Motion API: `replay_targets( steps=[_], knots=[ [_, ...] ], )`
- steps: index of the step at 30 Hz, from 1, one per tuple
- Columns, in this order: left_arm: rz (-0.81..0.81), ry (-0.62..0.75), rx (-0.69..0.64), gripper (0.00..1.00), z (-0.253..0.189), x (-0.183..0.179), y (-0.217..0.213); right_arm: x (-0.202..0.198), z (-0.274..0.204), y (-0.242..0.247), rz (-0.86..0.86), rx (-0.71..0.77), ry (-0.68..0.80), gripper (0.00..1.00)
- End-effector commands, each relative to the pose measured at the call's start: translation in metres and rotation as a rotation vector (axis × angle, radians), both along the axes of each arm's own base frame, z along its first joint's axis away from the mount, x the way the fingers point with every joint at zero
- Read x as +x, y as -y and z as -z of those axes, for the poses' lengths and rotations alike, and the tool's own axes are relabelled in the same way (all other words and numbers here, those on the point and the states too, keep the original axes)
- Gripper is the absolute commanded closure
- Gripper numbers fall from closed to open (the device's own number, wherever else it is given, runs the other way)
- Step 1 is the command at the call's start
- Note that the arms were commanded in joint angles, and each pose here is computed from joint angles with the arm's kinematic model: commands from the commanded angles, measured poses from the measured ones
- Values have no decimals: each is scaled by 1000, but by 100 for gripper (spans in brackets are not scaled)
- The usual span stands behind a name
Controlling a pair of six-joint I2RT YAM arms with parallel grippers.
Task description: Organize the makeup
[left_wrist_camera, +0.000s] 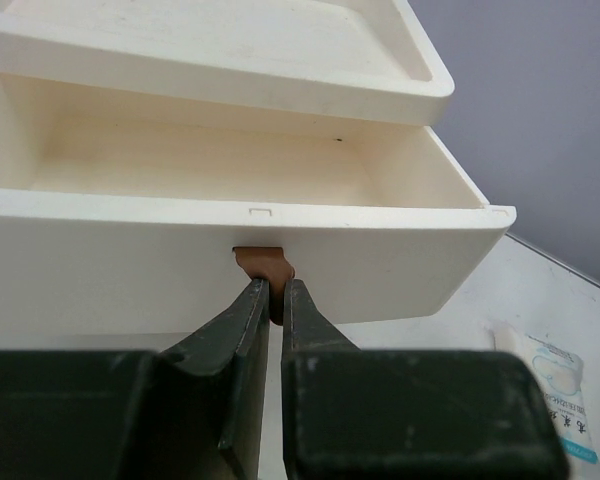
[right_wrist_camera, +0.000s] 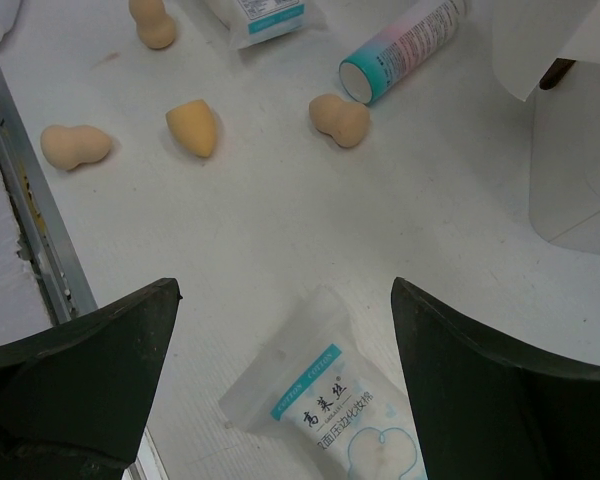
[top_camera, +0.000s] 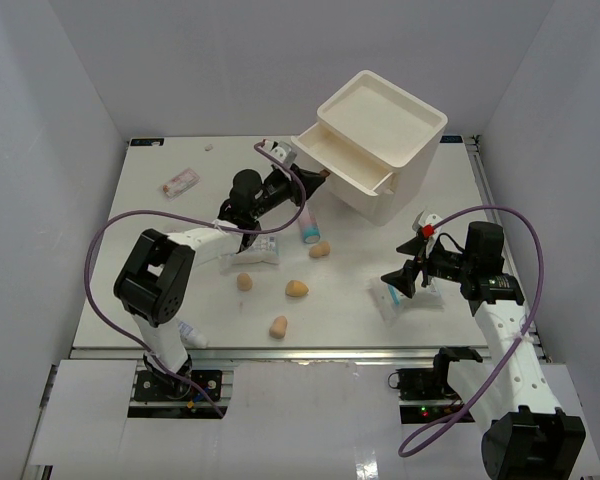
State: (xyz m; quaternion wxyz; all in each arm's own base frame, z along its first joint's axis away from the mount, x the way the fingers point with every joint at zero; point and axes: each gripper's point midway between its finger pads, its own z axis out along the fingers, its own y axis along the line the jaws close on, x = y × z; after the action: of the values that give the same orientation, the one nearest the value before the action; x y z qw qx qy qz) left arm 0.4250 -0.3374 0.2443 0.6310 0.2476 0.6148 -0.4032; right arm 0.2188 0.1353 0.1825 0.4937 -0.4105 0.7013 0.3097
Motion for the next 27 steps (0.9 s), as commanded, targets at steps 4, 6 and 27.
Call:
replay_targets(
  steps=[4, 6, 27],
  knots=[
    [61, 66, -96, 79, -60, -22, -6, 1, 3, -3, -41, -8, 47, 8],
    [75, 46, -111, 56, -65, -26, -6, -6, 6, -11, -113, -13, 69, 8],
    [8, -247, -29, 2, -80, -135, -94, 11, 10, -102, -611, -513, 429, 8]
  ],
)
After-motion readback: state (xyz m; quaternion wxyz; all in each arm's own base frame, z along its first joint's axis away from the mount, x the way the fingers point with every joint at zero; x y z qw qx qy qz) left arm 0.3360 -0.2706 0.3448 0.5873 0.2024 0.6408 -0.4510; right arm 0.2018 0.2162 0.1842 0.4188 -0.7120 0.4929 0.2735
